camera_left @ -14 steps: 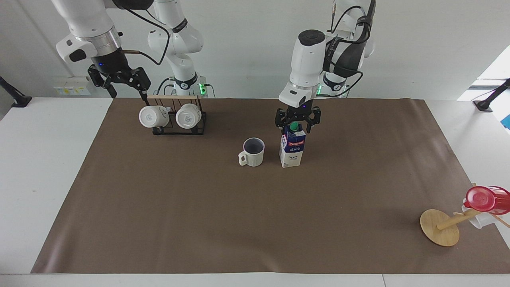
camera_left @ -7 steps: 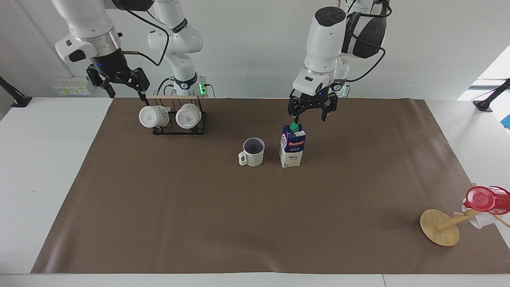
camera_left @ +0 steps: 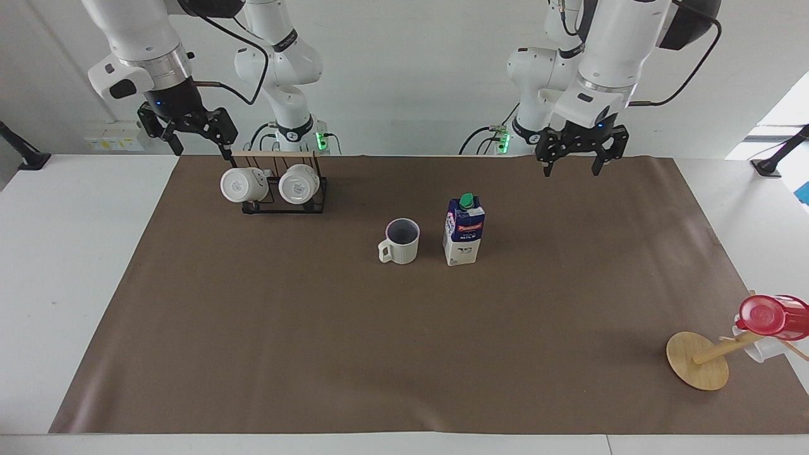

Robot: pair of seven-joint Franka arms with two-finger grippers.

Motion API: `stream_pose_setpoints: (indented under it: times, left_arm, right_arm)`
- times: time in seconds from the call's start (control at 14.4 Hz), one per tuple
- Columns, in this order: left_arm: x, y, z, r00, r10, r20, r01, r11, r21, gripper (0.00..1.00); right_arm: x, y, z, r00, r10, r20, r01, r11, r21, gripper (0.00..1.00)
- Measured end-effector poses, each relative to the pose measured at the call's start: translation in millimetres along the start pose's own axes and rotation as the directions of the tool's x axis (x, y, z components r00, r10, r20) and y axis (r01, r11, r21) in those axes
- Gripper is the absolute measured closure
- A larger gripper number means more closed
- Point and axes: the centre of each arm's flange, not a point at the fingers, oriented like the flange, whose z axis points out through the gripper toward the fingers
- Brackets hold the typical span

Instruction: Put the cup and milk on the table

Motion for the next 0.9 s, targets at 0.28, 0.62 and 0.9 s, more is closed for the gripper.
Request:
stream_pose_setpoints:
  times: [0.28,0.62,0.9]
  left_arm:
    - [-1.8,-35.5,-5.0,1.000,0.026,0.018,-0.026,1.000,0.002,0.00]
    - [-4.4,-62.3,-11.1,0.998,0.031,0.049,-0.031,1.000,0.005,0.00]
    - [-5.4,-86.5,-8.0,0.996,0.056,0.070,-0.056,0.998,-0.001,0.00]
  right_arm:
    - [0.0,-0.1,0.0,1.000,0.000,0.000,0.000,1.000,0.000,0.00]
    - [-0.6,0.1,-2.3,1.000,0.000,0.017,0.000,1.000,-0.002,0.00]
    - [0.1,0.0,-1.7,1.000,0.000,0.024,0.000,1.000,-0.002,0.00]
